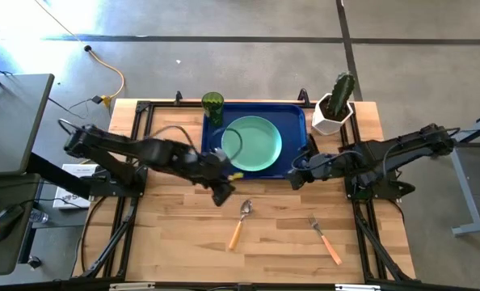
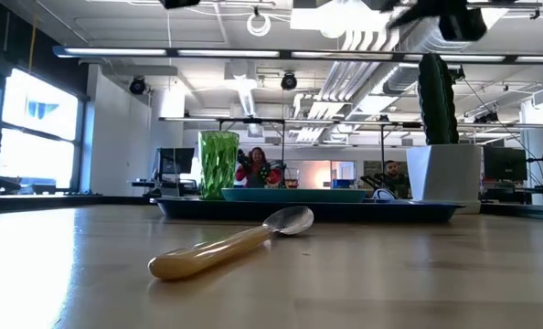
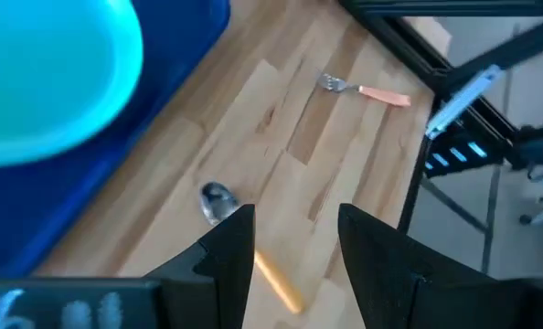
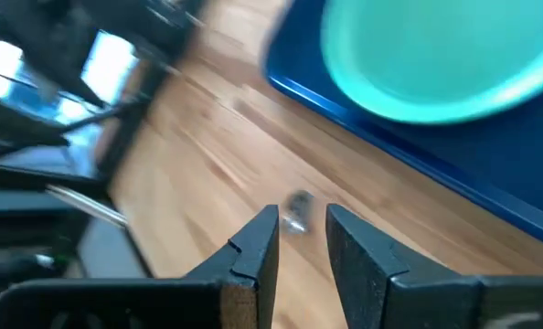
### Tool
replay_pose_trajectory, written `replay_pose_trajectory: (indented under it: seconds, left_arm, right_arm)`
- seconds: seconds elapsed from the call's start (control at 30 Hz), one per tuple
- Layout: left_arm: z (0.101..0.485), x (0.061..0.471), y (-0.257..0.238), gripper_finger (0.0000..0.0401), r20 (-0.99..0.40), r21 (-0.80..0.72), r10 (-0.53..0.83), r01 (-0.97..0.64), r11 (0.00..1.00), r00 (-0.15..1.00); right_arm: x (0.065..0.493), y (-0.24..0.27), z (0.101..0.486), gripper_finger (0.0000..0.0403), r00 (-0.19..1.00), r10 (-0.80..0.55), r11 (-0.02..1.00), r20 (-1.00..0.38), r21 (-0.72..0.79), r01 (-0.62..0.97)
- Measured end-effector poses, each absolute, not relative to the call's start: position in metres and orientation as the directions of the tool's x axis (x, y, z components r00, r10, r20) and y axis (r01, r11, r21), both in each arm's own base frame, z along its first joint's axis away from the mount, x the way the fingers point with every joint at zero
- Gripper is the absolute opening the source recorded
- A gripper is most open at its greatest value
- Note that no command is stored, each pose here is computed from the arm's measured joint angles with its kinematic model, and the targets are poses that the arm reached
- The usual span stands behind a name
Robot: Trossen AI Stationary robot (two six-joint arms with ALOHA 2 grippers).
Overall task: Pick and place plate/cup/fork/spoon on tray
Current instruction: Put the yellow spoon on the blue serving tray
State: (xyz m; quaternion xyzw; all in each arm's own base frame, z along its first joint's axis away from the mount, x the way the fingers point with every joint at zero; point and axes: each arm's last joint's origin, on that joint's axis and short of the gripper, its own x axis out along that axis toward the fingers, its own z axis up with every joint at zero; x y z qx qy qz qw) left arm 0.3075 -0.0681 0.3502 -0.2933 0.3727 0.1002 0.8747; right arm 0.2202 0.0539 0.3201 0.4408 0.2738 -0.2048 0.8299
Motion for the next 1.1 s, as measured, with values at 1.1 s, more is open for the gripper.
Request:
replay_pose_trajectory:
  seconds: [1.1]
  left_arm:
    - [0.414, 0.182, -0.035, 0.0147, -0.681, -0.186, 0.011, -0.188, 0.964, 0.733]
  right_arm:
    - [0.299, 0.098, 0.357, 0.0085, 0.97, -0.231, 0.567, 0.078, 0.821, 0.068]
